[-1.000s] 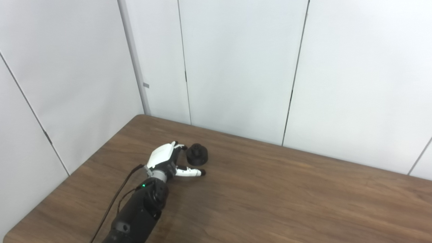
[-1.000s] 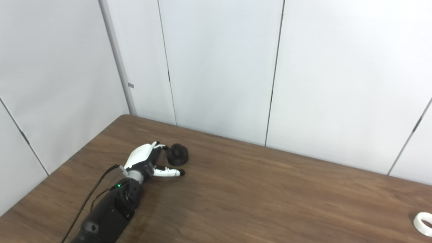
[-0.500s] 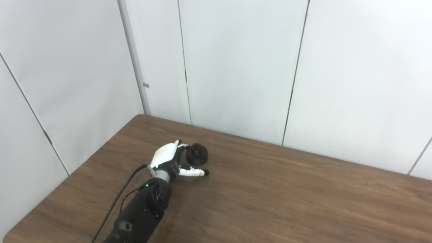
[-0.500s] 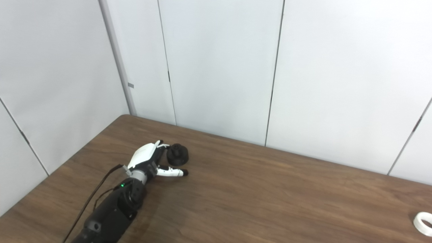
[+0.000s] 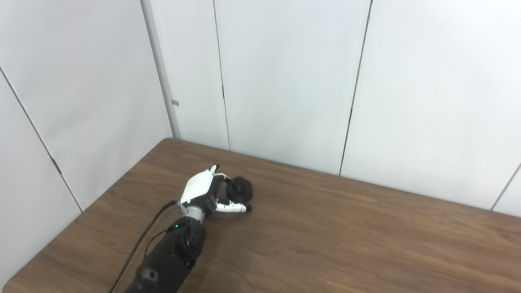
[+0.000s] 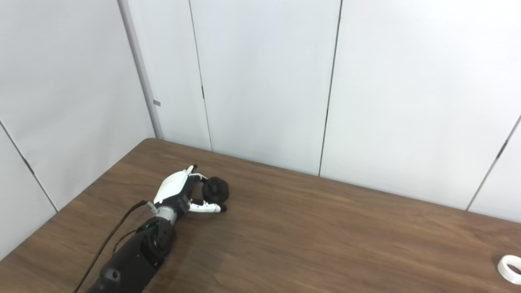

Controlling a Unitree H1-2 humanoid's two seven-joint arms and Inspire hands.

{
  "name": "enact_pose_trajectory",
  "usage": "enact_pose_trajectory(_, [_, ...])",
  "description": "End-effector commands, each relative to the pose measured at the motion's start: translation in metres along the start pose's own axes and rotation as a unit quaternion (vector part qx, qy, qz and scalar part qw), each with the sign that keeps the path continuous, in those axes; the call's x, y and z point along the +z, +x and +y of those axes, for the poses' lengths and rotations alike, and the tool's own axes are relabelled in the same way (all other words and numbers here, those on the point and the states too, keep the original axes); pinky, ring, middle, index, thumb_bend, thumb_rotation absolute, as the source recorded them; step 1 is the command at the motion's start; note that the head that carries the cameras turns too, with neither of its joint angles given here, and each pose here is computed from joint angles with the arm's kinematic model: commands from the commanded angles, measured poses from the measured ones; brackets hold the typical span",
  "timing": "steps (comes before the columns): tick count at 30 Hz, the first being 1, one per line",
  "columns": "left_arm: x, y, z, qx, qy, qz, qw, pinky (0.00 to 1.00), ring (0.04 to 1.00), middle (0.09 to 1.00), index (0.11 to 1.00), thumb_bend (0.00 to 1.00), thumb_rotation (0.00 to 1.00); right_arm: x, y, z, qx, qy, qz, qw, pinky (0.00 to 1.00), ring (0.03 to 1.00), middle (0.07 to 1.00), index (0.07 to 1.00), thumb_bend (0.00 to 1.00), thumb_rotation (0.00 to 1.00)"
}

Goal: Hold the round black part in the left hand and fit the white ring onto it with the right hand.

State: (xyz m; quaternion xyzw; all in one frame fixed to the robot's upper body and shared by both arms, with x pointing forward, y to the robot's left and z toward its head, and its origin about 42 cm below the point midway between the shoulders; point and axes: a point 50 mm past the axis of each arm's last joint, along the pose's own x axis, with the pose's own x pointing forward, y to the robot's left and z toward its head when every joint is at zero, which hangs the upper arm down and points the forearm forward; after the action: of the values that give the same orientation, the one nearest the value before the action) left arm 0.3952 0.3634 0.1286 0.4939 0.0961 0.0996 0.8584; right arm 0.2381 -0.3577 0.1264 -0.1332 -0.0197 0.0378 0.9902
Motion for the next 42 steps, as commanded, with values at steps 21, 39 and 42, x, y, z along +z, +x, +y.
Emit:
enact_pose_trajectory(21, [-0.005,-0.017,-0.039,-0.047,0.007,-0.004,0.999,1.00,1.000,0.888,0.478,0.52,0.04,0.001,0.003,0.003,0.010,-0.010,0.005,1.000,0.94,0.982,0.972,0.942,0.75,0.80])
enact_pose_trajectory(39, [0.029,-0.062,-0.054,-0.051,-0.005,-0.102,0.993,1.00,0.994,0.886,0.477,0.52,0.05,0.015,0.011,0.006,-0.027,-0.063,-0.023,0.997,0.80,0.906,0.921,0.899,0.64,0.72])
enact_pose_trajectory(42, [0.036,-0.072,-0.054,-0.066,-0.009,-0.116,0.991,1.00,0.998,0.888,0.477,0.52,0.05,0.016,0.014,0.004,-0.033,-0.067,-0.027,0.997,0.78,0.893,0.911,0.887,0.66,0.71])
